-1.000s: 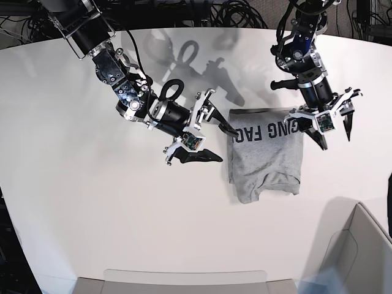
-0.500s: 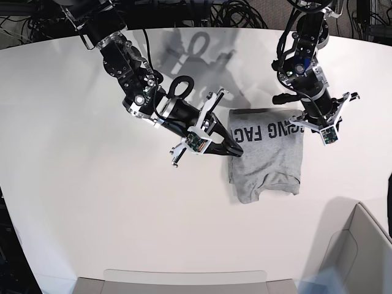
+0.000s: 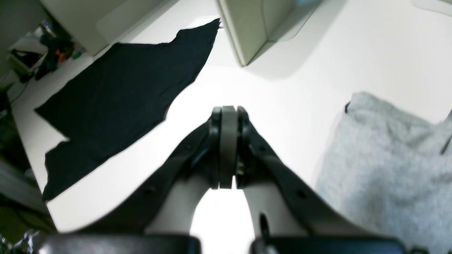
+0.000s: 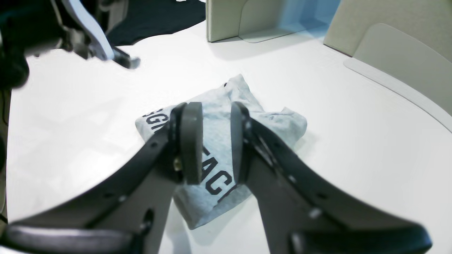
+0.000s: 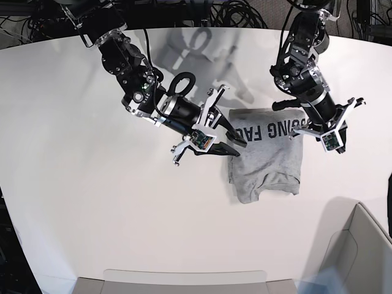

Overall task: Fold the T-shirt properly
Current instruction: 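Press and square the folded shirt's edge with both grippers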

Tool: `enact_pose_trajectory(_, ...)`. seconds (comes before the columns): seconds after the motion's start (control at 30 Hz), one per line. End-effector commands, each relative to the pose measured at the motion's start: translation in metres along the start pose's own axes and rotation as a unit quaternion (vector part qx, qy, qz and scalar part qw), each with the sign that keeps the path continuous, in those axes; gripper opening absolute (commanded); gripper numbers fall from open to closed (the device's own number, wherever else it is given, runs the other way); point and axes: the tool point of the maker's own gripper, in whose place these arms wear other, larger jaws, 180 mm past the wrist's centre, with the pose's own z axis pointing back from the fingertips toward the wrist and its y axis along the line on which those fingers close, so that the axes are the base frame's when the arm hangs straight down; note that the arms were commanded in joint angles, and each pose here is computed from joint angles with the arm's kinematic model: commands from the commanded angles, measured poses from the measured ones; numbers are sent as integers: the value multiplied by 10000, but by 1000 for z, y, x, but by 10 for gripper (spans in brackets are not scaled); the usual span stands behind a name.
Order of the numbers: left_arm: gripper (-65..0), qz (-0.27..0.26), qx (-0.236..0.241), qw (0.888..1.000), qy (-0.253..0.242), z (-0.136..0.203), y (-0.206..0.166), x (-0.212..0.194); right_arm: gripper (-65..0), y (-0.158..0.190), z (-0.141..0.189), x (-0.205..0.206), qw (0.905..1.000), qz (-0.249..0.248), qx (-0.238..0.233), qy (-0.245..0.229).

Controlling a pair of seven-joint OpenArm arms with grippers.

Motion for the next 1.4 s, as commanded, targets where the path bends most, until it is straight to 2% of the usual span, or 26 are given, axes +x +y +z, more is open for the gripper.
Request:
enact_pose_trajectory(0.0,-650,19,175,9990,-399,0,6,20,-503,-5,-2,20,9994,57,-26,-334)
enact_pose_trajectory(0.33,-646,175,165,9989,-393,6,0,22,-503,-6,-3,22,9994,78,-23,-339)
enact_pose_trajectory(0.47,-448,114,133,9994,-313,6,-3,16,-503,-6,-3,21,9994,75,-24,-332)
enact_pose_trajectory(0.6,-153,182,-44,9998,-24,4,-10,2,-502,-6,-3,21,9994,75,-24,-332)
enact_pose_trajectory(0.63,-95,223,-87,9997,52,5,-11,-1,-502,-6,-3,21,9994,75,-24,-332)
enact_pose_trajectory(0.67,-66,230,-105,9996,80,5,-12,-2,-502,-6,-3,21,9994,75,-24,-332)
enact_pose_trajectory(0.77,-93,11,-277,9996,-19,7,-17,-1,-501,-5,-4,23,9994,104,1,-341)
enact_pose_trajectory(0.83,-114,-141,-413,9990,79,10,-23,-6,-501,-6,-5,23,9994,110,0,-338)
enact_pose_trajectory(1.0,-117,-179,-506,9983,214,12,-29,-11,-494,-9,-6,28,9991,189,-3,-379)
enact_pose_trajectory(1.2,-117,-217,-502,9984,168,11,-27,-9,-343,-11,-7,31,9989,231,-3,-400)
enact_pose_trajectory(1.37,-117,-246,-492,9984,138,10,-25,-9,-338,-13,-8,34,9988,263,-7,-420)
